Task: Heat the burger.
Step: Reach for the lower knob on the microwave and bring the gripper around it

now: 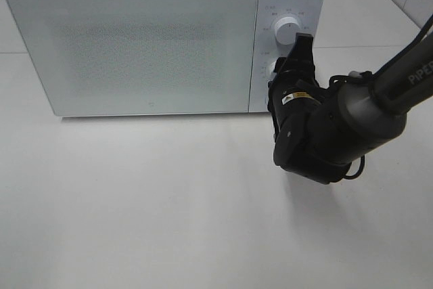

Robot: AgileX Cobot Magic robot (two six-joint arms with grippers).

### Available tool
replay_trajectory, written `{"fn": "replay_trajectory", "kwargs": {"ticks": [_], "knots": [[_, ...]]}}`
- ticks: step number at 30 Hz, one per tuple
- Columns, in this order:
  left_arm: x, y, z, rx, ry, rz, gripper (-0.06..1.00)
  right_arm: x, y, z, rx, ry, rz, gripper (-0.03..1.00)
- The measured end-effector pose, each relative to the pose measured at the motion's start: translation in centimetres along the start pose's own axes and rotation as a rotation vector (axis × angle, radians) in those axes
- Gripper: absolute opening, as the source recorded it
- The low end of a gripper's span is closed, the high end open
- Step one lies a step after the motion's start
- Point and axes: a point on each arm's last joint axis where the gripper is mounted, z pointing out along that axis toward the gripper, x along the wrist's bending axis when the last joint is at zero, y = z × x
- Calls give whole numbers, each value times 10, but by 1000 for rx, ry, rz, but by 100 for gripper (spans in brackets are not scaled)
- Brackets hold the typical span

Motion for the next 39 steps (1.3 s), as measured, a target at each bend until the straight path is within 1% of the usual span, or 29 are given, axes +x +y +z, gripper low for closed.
{"fn": "replay_trajectory", "kwargs": {"ticks": [11,23,31,33,39], "knots": [[0,0,0,0,0,0,92,0,0,0,1,2,17,44],[0,0,0,0,0,0,92,0,0,0,1,4,-16,44],[0,0,0,0,0,0,92,0,2,0,-18,3,-42,44],[0,0,0,0,0,0,92,1,1,-1,-30,7,-83,44],[0,0,0,0,0,0,92,2,1,0,-53,3,-127,46]]}}
